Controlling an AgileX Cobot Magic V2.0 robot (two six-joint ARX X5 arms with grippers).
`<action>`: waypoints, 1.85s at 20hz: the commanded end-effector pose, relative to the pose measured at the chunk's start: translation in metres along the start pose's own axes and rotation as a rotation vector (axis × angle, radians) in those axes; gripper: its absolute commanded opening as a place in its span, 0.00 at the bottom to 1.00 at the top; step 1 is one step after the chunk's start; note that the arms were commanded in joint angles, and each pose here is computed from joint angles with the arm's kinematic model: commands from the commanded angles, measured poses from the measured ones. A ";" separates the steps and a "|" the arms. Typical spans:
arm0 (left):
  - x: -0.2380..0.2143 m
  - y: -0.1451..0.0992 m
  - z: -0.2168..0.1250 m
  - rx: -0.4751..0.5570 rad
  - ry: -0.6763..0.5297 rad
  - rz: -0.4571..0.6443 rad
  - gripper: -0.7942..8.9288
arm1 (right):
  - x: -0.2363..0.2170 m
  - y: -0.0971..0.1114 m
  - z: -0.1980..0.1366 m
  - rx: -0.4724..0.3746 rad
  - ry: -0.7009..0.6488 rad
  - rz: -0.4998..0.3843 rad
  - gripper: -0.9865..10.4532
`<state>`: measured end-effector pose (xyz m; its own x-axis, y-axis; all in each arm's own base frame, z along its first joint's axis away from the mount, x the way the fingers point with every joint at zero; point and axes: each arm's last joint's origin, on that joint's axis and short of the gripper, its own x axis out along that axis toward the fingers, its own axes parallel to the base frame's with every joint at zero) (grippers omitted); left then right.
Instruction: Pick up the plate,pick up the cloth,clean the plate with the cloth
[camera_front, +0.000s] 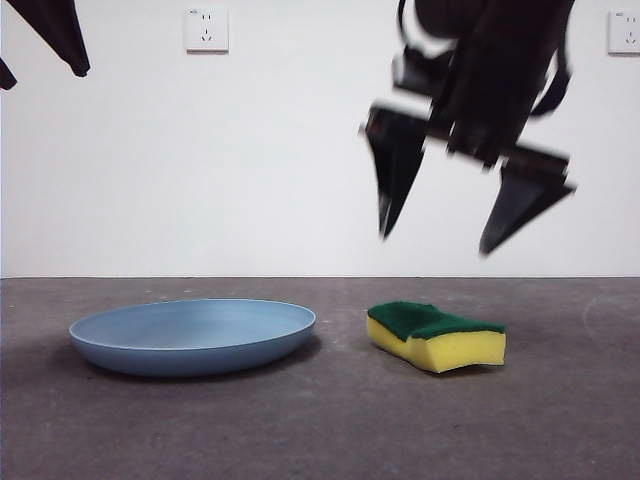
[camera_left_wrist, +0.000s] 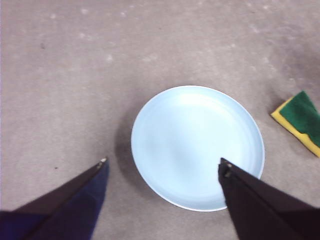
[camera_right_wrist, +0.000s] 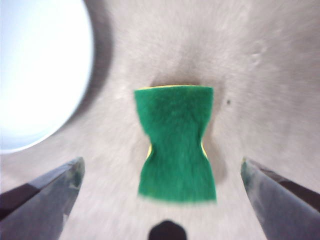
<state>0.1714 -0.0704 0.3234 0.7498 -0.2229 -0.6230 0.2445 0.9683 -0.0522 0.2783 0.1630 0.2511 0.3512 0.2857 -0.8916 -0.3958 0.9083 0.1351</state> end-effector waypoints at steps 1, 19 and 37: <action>0.000 0.000 0.000 0.028 -0.003 0.005 0.16 | -0.030 0.002 -0.005 -0.003 -0.067 0.013 0.28; -0.043 -0.008 -0.005 0.046 -0.355 -0.091 0.07 | -0.151 0.008 -0.073 -0.116 -0.660 -0.031 0.07; -0.017 -0.001 -0.087 0.040 -0.436 -0.137 0.08 | -0.125 0.007 -0.131 -0.131 -0.811 -0.031 0.07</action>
<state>0.1043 -0.0574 0.2696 0.8979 -0.3847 -0.2138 0.3757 0.9230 -0.0830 0.1196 0.0933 0.3081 0.8464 0.4400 -0.2999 -0.4563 0.8896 0.0172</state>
